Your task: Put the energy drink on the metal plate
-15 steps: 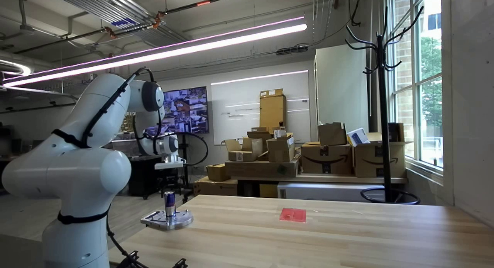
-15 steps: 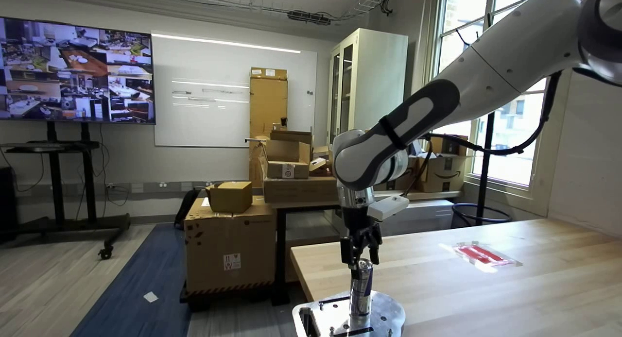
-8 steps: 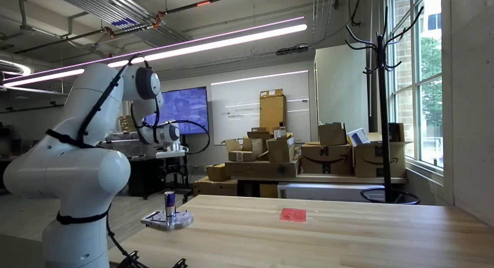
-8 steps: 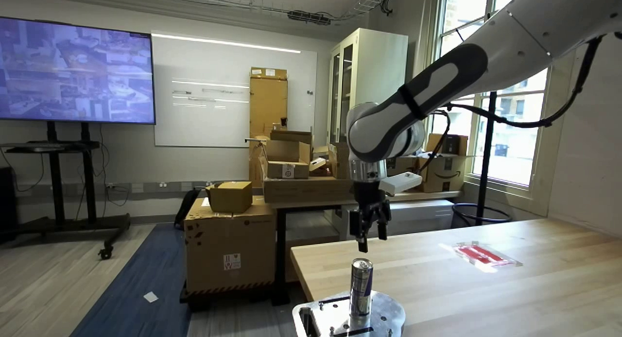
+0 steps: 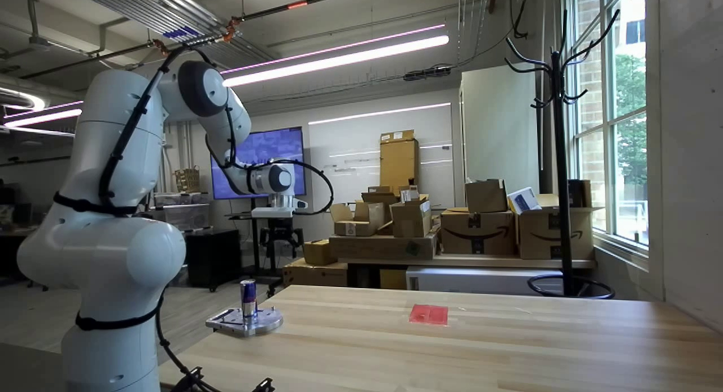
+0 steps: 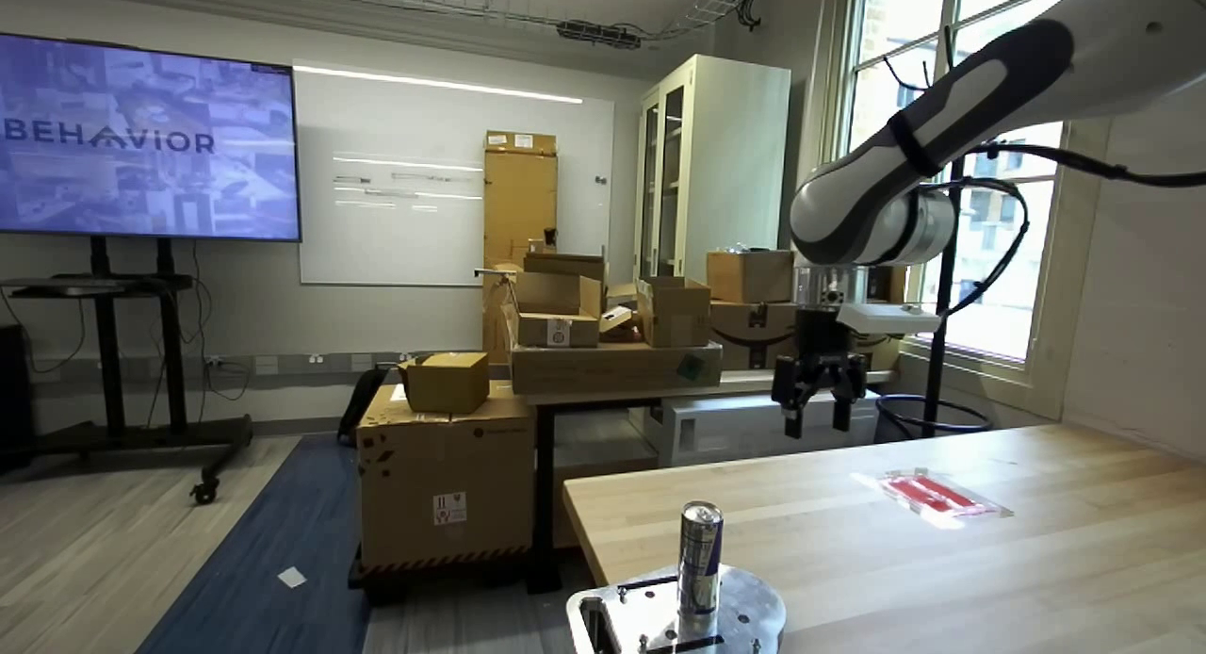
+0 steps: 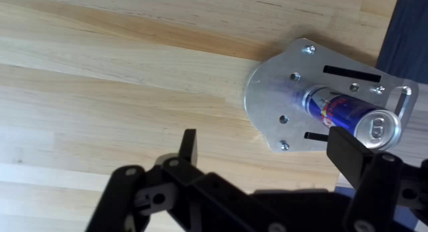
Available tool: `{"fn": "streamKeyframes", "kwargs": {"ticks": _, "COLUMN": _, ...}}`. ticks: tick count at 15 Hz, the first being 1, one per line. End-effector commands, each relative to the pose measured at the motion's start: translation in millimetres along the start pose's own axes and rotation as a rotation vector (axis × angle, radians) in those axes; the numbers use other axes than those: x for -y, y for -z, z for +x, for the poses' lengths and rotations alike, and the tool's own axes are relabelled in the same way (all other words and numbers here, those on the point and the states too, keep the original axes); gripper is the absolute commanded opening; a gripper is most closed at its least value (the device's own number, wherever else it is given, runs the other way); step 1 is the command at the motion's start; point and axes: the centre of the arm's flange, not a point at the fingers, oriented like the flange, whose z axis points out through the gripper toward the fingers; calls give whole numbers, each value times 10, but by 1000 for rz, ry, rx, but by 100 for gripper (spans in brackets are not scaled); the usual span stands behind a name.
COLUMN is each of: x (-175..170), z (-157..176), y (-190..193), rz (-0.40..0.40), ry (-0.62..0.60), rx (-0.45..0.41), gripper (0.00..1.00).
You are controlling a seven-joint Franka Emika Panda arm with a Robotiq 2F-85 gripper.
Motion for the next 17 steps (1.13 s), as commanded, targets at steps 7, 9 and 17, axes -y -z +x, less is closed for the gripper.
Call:
{"fn": "streamKeyframes", "kwargs": {"ticks": 7, "x": -472, "z": -683, "y": 222, "rz": -31, "ry": -171, "rx": -126, "gripper": 100}}
{"fn": "streamKeyframes", "kwargs": {"ticks": 9, "x": -507, "z": -561, "y": 176, "rz": -19, "ry": -146, "rx": -103, "gripper": 100}}
{"fn": "streamKeyframes", "kwargs": {"ticks": 17, "x": -494, "z": -619, "y": 192, "rz": -19, "ry": -156, "rx": -108, "gripper": 100}}
